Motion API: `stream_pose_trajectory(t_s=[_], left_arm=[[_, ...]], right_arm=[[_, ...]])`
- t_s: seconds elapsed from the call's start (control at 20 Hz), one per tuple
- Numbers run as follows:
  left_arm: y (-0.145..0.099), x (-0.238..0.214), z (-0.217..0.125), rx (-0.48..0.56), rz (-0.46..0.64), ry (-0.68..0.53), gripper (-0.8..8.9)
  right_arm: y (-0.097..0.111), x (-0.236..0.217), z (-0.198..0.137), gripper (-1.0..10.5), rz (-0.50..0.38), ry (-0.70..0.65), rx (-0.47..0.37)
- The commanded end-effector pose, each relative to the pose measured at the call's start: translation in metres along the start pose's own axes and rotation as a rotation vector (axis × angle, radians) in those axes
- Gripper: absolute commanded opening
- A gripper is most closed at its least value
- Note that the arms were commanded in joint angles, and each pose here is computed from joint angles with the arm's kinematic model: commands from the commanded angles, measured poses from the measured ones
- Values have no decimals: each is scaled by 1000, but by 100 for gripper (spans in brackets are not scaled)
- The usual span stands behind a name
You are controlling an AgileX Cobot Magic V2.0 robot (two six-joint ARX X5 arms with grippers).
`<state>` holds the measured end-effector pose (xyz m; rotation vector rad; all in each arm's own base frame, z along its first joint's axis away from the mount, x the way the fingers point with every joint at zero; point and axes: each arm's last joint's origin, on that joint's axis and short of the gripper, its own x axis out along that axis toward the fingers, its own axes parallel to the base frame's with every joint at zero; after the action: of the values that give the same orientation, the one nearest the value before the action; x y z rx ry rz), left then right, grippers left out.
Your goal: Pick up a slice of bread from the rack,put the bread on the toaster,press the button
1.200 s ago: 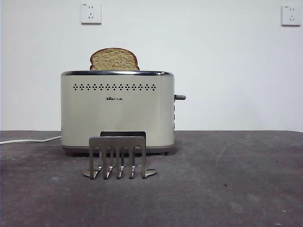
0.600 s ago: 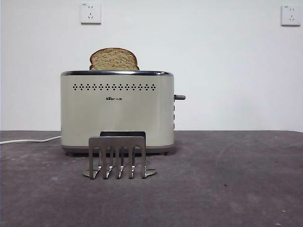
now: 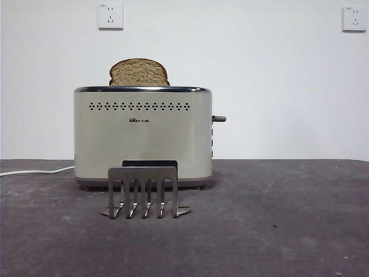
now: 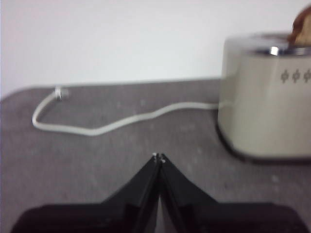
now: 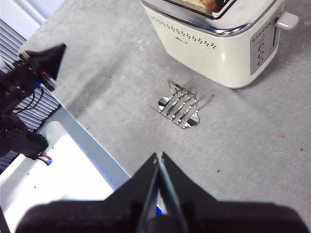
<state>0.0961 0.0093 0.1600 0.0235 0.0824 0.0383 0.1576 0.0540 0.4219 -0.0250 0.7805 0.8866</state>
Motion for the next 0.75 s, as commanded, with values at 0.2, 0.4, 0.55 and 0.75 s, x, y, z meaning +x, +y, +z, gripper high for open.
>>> stream_pose_trajectory(t_s=[0.2,0.4,0.55,0.75], left_arm=[[0,0,-12,-82,-1,92,-4],[0,0,-12,-82,5,93,-4],[0,0,-12,-82,5,93,-4],[0,0,-12,-82,5,93,-4]], right_arm=[[-1,1,0,1,1,2,-7],[-1,1,0,1,2,2,-7],[-1,1,0,1,2,2,-7],[-1,1,0,1,2,2,-7]])
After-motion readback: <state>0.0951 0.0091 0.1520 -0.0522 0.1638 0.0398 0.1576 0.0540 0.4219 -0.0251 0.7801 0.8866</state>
